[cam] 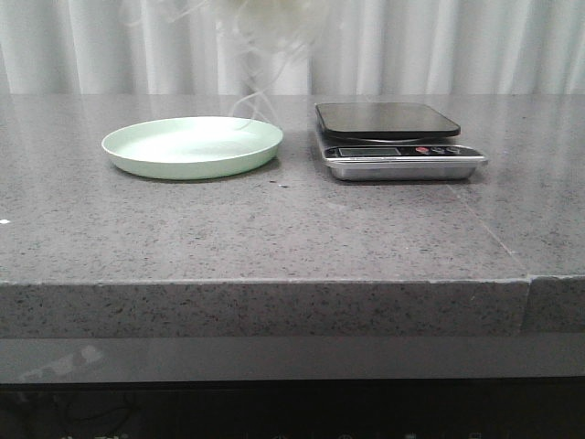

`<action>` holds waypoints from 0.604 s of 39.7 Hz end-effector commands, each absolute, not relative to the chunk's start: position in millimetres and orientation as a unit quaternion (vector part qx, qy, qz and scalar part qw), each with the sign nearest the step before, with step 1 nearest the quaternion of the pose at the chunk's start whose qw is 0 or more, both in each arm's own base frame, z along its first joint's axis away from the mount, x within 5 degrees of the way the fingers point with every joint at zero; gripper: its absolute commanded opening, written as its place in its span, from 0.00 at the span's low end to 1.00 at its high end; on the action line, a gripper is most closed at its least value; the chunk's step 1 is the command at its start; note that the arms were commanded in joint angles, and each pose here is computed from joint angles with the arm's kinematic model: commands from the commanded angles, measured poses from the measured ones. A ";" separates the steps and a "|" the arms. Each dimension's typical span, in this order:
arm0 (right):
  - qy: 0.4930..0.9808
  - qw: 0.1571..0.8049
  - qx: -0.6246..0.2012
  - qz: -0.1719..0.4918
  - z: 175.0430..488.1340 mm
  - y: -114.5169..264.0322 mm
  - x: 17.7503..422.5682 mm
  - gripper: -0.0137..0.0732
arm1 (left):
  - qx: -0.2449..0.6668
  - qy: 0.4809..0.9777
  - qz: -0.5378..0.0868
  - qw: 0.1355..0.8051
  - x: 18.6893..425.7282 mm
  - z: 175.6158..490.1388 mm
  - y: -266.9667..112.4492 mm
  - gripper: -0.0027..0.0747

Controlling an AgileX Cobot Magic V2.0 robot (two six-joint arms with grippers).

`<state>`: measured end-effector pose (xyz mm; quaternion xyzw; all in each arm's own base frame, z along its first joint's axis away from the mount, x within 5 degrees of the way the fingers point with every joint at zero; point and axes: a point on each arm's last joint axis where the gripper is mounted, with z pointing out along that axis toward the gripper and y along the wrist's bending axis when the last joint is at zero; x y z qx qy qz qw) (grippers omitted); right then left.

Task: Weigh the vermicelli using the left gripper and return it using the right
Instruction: 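Lift the vermicelli with the right gripper and carry it to the plate, then lower the vermicelli onto the green plate and open the right gripper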

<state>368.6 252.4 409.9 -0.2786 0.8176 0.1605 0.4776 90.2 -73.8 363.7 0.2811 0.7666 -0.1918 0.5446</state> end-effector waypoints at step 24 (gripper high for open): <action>0.827 0.444 -0.301 0.167 377.5 290.6 392.0 0.72 | 0.268 0.739 -0.211 0.581 90.3 379.2 -74.8 0.67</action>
